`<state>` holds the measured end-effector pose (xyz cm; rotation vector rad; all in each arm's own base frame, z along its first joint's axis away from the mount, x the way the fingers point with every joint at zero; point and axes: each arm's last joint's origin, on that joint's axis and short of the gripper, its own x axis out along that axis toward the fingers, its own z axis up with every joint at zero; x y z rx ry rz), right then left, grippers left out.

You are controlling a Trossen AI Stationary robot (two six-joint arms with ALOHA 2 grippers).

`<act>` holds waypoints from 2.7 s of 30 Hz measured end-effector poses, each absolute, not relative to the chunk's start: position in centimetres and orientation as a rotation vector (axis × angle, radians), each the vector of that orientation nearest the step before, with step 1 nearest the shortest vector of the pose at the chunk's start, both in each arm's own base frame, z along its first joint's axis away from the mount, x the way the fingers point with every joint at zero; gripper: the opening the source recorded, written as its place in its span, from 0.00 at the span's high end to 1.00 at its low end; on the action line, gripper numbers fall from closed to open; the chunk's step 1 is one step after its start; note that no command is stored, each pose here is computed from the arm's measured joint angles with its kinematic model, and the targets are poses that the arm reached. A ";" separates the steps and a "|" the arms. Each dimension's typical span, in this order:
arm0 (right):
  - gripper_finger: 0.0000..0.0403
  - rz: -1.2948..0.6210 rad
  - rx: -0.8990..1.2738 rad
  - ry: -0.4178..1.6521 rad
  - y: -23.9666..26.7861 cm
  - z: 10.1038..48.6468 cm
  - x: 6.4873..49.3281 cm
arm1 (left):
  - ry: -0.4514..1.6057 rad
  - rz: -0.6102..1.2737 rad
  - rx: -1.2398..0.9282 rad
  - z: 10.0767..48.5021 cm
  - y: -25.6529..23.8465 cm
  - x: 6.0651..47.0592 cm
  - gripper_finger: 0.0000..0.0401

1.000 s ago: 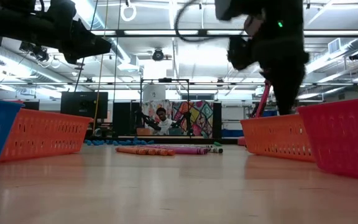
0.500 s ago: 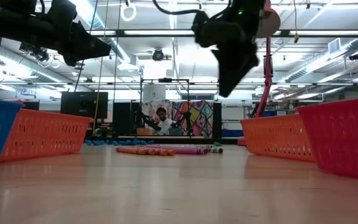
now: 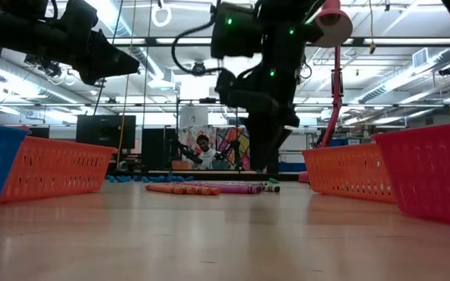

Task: Sort crayons
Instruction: Put the black crayon into the right orange bin

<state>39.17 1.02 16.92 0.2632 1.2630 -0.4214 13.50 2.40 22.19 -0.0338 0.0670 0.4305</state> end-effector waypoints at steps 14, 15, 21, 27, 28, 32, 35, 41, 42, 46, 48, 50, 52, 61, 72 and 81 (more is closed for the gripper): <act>0.60 -0.415 0.266 1.340 0.2 14.5 39.5 | 0.082 0.429 -0.038 22.0 2.4 13.5 0.65; 0.61 -0.412 0.266 1.343 0.2 14.4 39.5 | 0.083 0.429 -0.040 22.0 2.4 13.5 0.65; 0.64 -0.399 0.287 1.346 -0.2 13.9 39.4 | 0.083 0.428 -0.040 22.0 2.4 13.5 0.65; 0.71 -0.349 0.337 1.360 -0.8 13.9 39.4 | 0.082 0.429 -0.048 22.0 2.4 13.5 0.65; 0.73 -0.336 0.348 1.363 -0.9 13.9 39.4 | 0.081 0.428 -0.049 22.0 2.4 13.5 0.65; 0.80 -0.313 0.369 1.366 -1.2 13.8 39.4 | 0.081 0.428 -0.052 22.0 2.4 13.5 0.65; 0.85 -0.316 0.370 1.364 -1.4 13.8 39.4 | 0.080 0.428 -0.053 22.0 2.4 13.5 0.65; 0.95 -0.295 0.365 1.365 -1.5 13.8 39.5 | 0.080 0.428 -0.054 22.0 2.4 13.5 0.65; 0.95 -0.292 0.364 1.365 -1.5 13.8 39.5 | 0.080 0.428 -0.054 22.0 2.4 13.5 0.65; 0.93 -0.291 0.366 1.361 -1.7 13.9 39.5 | 0.080 0.427 -0.054 22.0 2.4 13.5 0.65; 0.92 -0.292 0.368 1.357 -1.7 14.0 39.4 | 0.080 0.427 -0.054 22.0 2.4 13.5 0.65; 0.92 -0.295 0.368 1.355 -1.8 14.4 39.2 | 0.080 0.427 -0.054 22.0 2.4 13.5 0.65; 0.92 -0.301 0.364 1.346 -1.9 15.0 39.0 | 0.081 0.427 -0.054 22.0 2.4 13.5 0.65; 0.92 -0.315 0.380 1.274 -1.3 19.3 37.7 | 0.081 0.427 -0.054 22.0 2.4 13.5 0.65; 0.92 -0.409 0.405 1.314 1.4 24.0 34.0 | 0.082 0.427 -0.055 22.0 2.4 13.5 0.65; 0.92 -0.482 0.443 1.444 5.1 23.2 31.0 | 0.085 0.427 -0.064 22.0 2.4 13.5 0.65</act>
